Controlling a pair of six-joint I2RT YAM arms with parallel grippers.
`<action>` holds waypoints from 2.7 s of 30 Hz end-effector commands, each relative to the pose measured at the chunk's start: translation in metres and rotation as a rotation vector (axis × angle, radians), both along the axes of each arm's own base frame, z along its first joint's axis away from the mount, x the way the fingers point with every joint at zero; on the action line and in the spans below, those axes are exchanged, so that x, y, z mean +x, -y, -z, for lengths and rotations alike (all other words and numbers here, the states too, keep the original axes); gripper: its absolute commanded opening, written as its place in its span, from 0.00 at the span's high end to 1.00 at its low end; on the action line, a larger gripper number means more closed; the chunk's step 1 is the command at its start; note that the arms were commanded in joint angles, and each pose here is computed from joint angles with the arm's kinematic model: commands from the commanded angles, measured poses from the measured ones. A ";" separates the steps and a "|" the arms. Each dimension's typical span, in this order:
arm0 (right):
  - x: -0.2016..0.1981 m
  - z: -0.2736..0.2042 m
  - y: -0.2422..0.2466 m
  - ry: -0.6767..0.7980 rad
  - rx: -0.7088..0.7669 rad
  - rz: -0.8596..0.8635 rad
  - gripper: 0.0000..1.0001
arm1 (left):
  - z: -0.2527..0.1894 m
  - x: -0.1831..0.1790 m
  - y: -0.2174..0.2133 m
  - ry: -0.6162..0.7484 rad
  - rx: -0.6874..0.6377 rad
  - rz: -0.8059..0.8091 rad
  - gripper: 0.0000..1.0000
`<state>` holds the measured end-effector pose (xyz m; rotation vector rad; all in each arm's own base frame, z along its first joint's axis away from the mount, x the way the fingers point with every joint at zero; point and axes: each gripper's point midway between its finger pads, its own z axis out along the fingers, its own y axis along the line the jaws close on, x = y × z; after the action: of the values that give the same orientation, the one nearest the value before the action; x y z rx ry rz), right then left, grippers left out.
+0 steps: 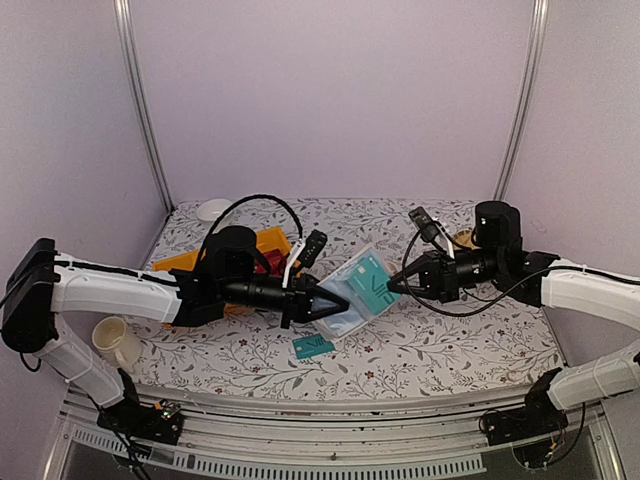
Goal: Take the credit cards out of the card holder
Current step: Remove the credit card from the card slot, then place the card holder at the center of the board, then pass from the right arm to the left
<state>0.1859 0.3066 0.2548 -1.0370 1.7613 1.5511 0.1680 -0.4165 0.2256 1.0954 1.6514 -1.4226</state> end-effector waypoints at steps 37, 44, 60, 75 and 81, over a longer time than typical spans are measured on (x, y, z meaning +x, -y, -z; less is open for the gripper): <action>0.022 -0.040 0.055 0.092 -0.055 0.178 0.98 | 0.172 0.051 0.087 -0.444 0.402 0.180 0.44; 0.012 -0.050 0.052 0.074 -0.039 0.124 0.98 | 0.147 0.117 0.048 -0.238 0.438 -0.115 0.02; -0.033 -0.033 -0.026 0.206 -0.285 -0.162 0.98 | -0.072 -0.007 -0.024 0.016 0.053 0.276 0.06; -0.033 -0.020 -0.057 0.247 -0.360 -0.211 0.98 | -0.045 -0.022 -0.013 -0.016 0.154 0.333 0.87; -0.028 -0.023 -0.059 0.270 -0.347 -0.189 0.98 | -0.041 -0.018 -0.018 -0.041 0.172 0.279 1.00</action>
<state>0.1506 0.3617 0.2674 -1.5539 1.8690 1.1970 0.1527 -0.4021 0.2672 1.4740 1.6819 -1.5061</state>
